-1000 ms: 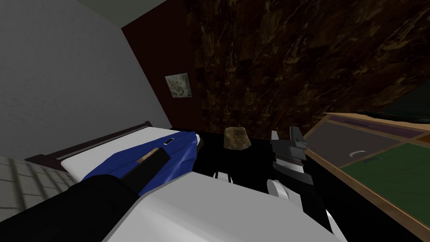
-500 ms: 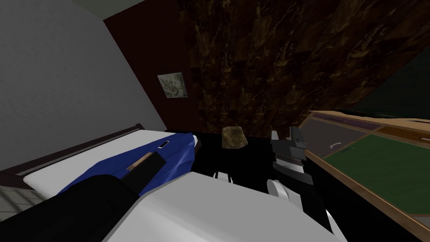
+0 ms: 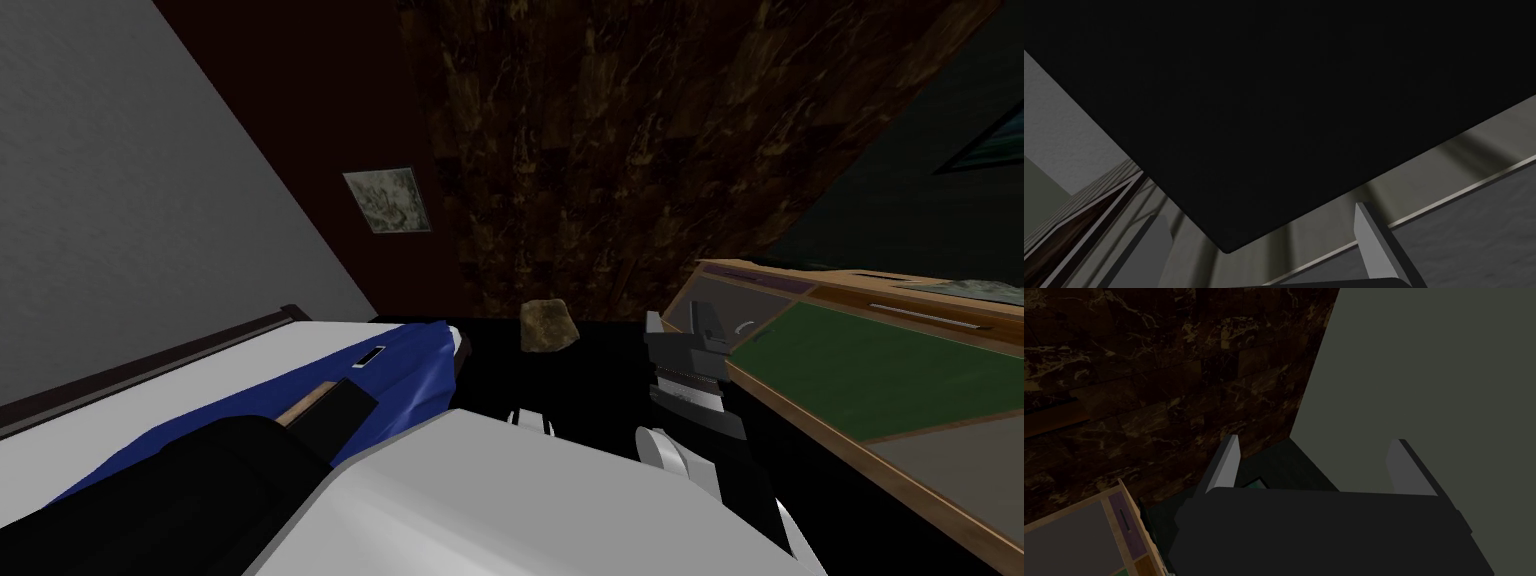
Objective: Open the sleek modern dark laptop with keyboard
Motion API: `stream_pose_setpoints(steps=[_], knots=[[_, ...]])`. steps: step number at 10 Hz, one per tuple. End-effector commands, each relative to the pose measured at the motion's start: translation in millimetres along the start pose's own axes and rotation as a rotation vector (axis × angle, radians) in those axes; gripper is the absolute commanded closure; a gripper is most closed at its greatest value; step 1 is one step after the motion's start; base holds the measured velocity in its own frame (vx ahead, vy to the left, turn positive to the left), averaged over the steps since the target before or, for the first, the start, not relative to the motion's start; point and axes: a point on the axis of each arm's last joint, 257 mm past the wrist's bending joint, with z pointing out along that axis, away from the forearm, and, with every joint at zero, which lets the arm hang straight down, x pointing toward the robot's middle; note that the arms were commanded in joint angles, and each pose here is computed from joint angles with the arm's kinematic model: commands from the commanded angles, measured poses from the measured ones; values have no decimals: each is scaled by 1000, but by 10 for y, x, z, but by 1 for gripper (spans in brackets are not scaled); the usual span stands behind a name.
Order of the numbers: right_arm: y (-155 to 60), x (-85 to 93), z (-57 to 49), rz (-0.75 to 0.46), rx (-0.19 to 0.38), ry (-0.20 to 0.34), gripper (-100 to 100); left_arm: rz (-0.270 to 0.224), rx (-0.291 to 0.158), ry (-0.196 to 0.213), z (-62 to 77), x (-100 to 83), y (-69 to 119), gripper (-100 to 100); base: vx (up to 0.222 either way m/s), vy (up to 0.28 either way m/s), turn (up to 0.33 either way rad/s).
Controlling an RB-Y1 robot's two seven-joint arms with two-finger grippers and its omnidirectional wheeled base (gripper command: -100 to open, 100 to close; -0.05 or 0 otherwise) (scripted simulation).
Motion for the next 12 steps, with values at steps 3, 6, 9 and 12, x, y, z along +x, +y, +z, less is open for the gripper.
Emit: stream_pose_setpoints(steps=[3,6,9,12], knots=[[0,0,0,0,0,0,0,-6,-30,39,236,-57,-27,100,20,1,12],[0,0,0,0,0,0,0,-8,-67,70,343,-56,12,100,17,0,8],[0,0,0,0,0,0,0,-9,-112,102,439,-53,65,100,21,3,10],[0,0,0,0,0,0,0,-9,-152,128,530,-63,101,100,14,4,5]])
